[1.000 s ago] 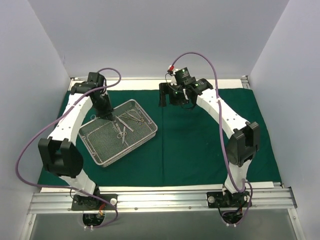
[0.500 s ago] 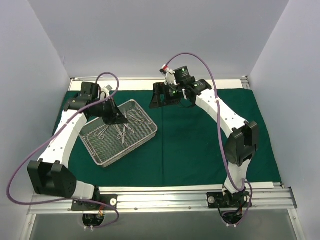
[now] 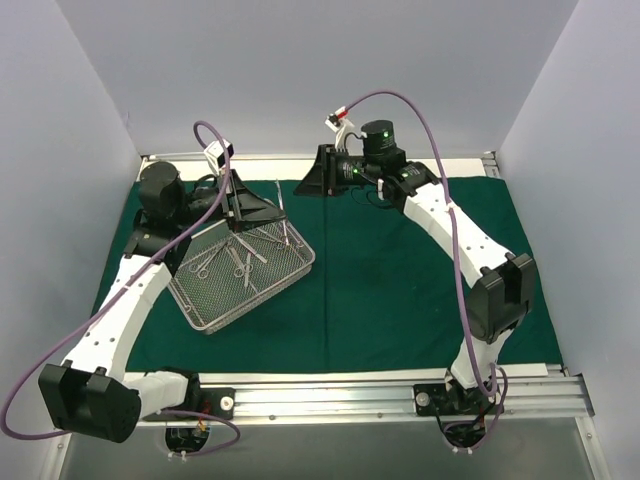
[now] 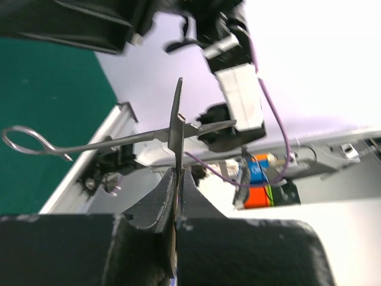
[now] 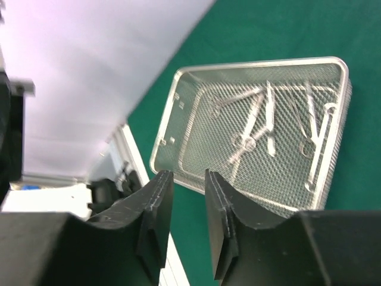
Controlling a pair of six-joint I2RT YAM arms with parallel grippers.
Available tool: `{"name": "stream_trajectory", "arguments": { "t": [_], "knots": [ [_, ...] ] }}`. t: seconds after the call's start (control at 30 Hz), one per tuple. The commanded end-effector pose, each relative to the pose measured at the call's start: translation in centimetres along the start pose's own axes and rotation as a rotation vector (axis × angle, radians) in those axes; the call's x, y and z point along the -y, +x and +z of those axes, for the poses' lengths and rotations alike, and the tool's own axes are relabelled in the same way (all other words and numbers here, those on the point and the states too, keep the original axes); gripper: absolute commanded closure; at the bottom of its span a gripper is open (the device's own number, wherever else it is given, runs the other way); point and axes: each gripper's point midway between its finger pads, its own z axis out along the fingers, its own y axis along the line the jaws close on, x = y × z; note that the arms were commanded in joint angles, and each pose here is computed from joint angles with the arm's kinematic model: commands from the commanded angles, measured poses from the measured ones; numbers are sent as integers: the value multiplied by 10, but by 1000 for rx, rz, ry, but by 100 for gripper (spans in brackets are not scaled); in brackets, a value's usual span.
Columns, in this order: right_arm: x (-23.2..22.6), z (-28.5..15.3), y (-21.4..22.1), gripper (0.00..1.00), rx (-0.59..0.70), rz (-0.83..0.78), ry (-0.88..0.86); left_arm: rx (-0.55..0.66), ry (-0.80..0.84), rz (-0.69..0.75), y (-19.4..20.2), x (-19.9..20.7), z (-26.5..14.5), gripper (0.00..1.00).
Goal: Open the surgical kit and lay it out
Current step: Place the medical item in the surgical kit.
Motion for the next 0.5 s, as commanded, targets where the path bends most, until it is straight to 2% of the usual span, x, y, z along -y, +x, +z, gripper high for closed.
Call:
{"name": "stream_trajectory", "arguments": {
  "t": [0.0,0.2,0.37,0.47],
  "knots": [
    [-35,4,-21,72,72,17,-124,-70,122,69,16,38,0,98],
    [-82,14,1,71,2,-5,-294,-67,166,76,13,48,5,98],
    [-111,-3,28,71,-81,26,-393,-57,152,107,-1,43,12,98],
    [-117,-19,30,70,-69,45,-378,-51,122,130,-11,32,18,98]
  ]
}}
